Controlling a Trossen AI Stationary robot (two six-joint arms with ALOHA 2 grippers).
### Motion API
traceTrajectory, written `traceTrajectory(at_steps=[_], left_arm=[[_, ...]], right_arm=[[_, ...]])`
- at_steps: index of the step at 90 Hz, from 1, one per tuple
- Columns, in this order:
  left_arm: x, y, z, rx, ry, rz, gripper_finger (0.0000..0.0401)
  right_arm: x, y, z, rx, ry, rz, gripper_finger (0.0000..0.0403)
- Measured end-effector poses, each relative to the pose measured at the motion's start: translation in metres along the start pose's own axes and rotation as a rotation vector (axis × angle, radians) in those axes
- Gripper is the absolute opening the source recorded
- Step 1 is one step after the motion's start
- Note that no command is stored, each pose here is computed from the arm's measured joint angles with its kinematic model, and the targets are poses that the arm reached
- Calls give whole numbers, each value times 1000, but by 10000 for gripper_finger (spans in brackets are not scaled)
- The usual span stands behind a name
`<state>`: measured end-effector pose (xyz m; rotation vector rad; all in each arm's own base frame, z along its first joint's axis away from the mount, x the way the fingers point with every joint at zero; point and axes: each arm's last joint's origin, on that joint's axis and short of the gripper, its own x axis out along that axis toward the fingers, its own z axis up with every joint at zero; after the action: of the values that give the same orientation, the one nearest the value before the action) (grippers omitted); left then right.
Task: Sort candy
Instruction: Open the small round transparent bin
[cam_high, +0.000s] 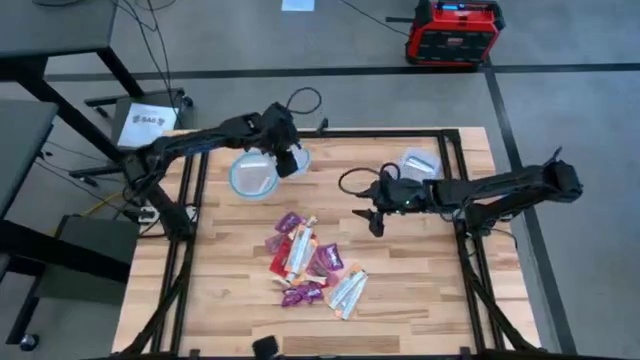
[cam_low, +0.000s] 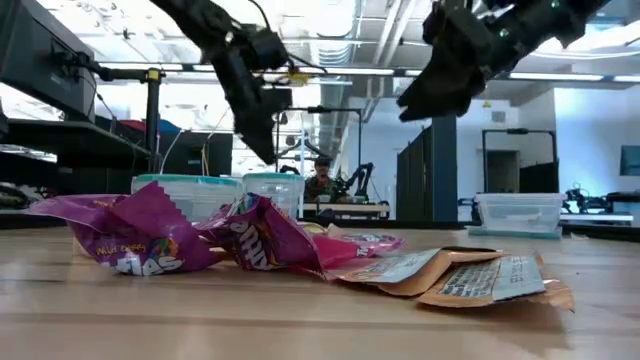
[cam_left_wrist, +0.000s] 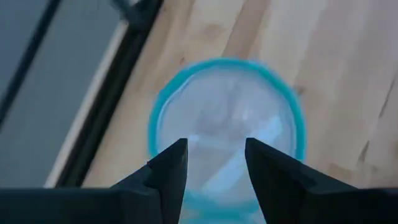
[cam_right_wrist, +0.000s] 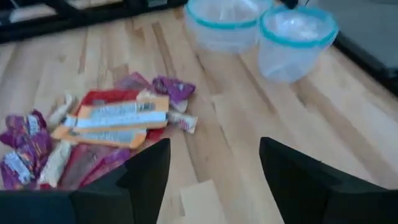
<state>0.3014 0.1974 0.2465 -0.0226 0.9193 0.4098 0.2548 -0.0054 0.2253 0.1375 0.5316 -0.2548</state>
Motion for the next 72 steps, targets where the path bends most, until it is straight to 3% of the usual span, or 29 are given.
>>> traceTrajectory(at_steps=[23,32,72], left_arm=[[36,-4,-7,25,43,-88,147],[38,-11,-5,25,14,-170,147],[30,-48,12,90,-63,-259,147]], right_arm=[[5,6,-5,16,28,11,232],[4,7,-5,16,27,14,232],[-4,3,-1,19,6,7,232]])
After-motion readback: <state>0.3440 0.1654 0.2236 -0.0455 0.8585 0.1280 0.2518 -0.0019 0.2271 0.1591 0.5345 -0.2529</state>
